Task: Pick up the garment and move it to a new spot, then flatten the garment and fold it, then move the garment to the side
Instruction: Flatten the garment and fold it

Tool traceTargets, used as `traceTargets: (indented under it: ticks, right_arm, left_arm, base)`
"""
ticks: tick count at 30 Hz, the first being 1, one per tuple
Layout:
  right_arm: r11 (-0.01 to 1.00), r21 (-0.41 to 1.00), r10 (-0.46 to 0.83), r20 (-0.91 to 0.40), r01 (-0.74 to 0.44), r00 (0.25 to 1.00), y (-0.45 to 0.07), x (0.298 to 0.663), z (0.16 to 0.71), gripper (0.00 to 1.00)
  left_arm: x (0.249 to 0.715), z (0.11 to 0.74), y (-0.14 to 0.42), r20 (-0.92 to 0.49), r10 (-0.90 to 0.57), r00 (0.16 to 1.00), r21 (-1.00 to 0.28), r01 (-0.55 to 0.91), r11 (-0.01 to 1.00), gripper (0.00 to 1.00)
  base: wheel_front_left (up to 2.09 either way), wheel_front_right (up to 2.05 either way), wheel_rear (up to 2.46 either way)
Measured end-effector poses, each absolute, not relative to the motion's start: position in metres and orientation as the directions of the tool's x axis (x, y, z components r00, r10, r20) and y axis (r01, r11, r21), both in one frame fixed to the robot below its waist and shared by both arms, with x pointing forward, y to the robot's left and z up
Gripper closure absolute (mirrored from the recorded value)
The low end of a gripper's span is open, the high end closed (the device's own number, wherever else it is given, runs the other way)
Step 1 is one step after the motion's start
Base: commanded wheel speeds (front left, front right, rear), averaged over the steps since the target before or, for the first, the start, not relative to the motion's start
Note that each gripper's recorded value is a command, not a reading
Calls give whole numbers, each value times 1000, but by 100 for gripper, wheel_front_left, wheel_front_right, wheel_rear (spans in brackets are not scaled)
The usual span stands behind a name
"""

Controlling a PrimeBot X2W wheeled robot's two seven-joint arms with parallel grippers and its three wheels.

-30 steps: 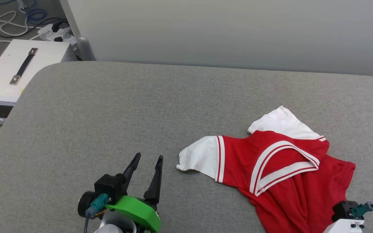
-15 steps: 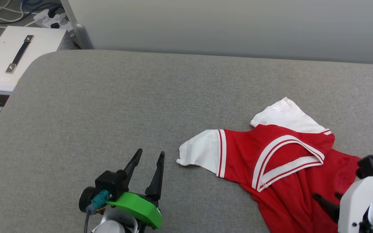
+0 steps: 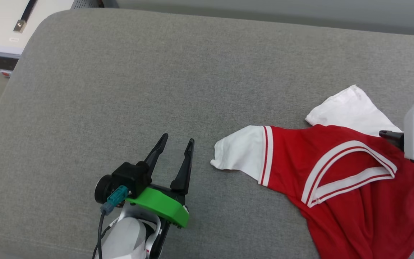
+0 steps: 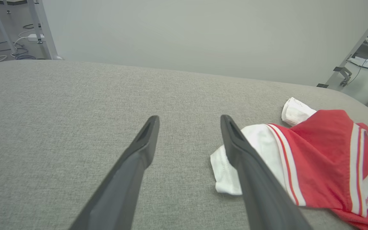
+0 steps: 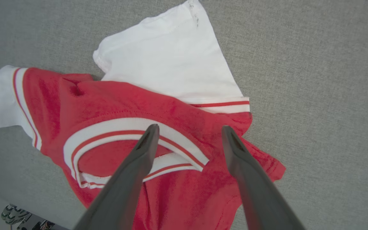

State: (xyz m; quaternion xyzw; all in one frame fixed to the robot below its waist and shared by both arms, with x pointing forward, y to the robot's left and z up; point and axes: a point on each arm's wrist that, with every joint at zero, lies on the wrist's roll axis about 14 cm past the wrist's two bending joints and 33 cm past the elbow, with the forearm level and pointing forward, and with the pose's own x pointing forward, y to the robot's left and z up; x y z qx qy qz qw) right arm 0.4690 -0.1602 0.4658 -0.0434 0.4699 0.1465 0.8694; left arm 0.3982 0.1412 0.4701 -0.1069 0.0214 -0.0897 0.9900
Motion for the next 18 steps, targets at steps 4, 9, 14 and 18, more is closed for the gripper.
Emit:
traceTargets:
  ticks: [4,9,14,18]
  right_arm:
    - [957,32,170,-868,-289,467,-158,496,448,0]
    - [955,6,138,-893,-295,429,-151,523,429,0]
    - [946,-42,92,-916,-322,390,-147,540,407,0]
    - [941,-78,55,-924,-329,377,-149,551,396,0]
  left_arm:
    - [400,465,150,-40,-156,987,-216,144,966,0]
    - [399,457,162,-65,-117,991,-212,101,972,0]
    - [397,448,173,-96,-82,992,-207,61,977,0]
    - [396,443,178,-113,-63,992,-206,39,978,0]
  base:
    - [0,0,0]
    - [0,0,0]
    - [0,0,0]
    - [0,0,0]
